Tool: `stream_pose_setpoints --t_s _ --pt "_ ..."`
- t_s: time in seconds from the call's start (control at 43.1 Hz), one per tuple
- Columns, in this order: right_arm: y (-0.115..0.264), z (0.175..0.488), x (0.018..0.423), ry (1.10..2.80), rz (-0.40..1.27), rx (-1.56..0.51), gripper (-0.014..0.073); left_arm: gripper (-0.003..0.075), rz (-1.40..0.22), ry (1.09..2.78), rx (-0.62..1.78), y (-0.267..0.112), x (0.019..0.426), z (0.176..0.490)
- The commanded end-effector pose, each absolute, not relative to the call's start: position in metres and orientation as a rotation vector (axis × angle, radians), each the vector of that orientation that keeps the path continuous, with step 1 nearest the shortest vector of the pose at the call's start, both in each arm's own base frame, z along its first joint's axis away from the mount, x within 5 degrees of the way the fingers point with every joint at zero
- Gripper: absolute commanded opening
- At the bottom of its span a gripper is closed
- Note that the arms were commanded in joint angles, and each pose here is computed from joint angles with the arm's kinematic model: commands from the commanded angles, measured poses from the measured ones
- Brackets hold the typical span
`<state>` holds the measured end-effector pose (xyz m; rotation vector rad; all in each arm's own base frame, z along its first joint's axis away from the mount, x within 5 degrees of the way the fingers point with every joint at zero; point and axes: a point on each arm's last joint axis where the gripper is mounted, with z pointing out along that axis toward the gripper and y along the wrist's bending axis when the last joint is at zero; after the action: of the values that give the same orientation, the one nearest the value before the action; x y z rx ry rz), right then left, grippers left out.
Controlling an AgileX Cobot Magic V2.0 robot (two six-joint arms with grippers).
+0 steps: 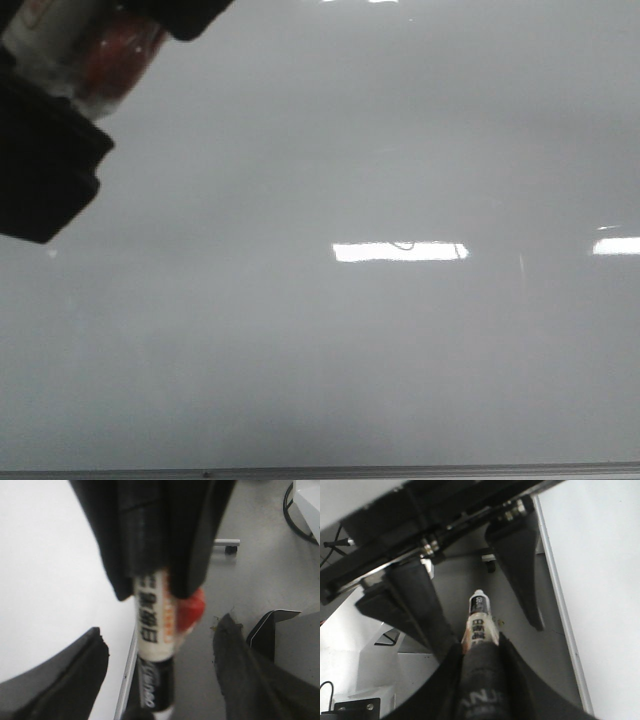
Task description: Write number 7 on whiteboard
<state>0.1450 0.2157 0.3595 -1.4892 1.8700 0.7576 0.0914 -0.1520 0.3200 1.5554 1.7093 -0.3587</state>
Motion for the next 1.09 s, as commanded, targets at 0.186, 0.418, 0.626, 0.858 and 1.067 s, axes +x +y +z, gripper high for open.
stream_pose_setpoints --t_s 0.186,0.418,0.626,0.858,1.067 --pt "0.172 0.372 0.186 1.841 0.649 -0.982 -0.0064 0.0217 -0.466 1.466 1.291 -0.108 0.062 0.36" --pt "0.165 0.377 0.2 1.804 0.641 -0.791 -0.0069 -0.002 -0.55 1.437 1.168 -0.066 0.035 0.339" --pt "0.176 0.36 0.22 1.861 0.622 -0.784 -0.0068 -0.002 -0.606 1.421 1.119 -0.053 0.025 0.329" --pt "0.208 0.336 0.269 1.946 0.627 -0.763 -0.0068 -0.002 -0.607 1.423 1.12 -0.053 0.025 0.329" --pt "0.228 0.309 0.299 2.012 0.622 -0.764 -0.0068 -0.002 -0.607 1.423 1.12 -0.053 0.025 0.329"
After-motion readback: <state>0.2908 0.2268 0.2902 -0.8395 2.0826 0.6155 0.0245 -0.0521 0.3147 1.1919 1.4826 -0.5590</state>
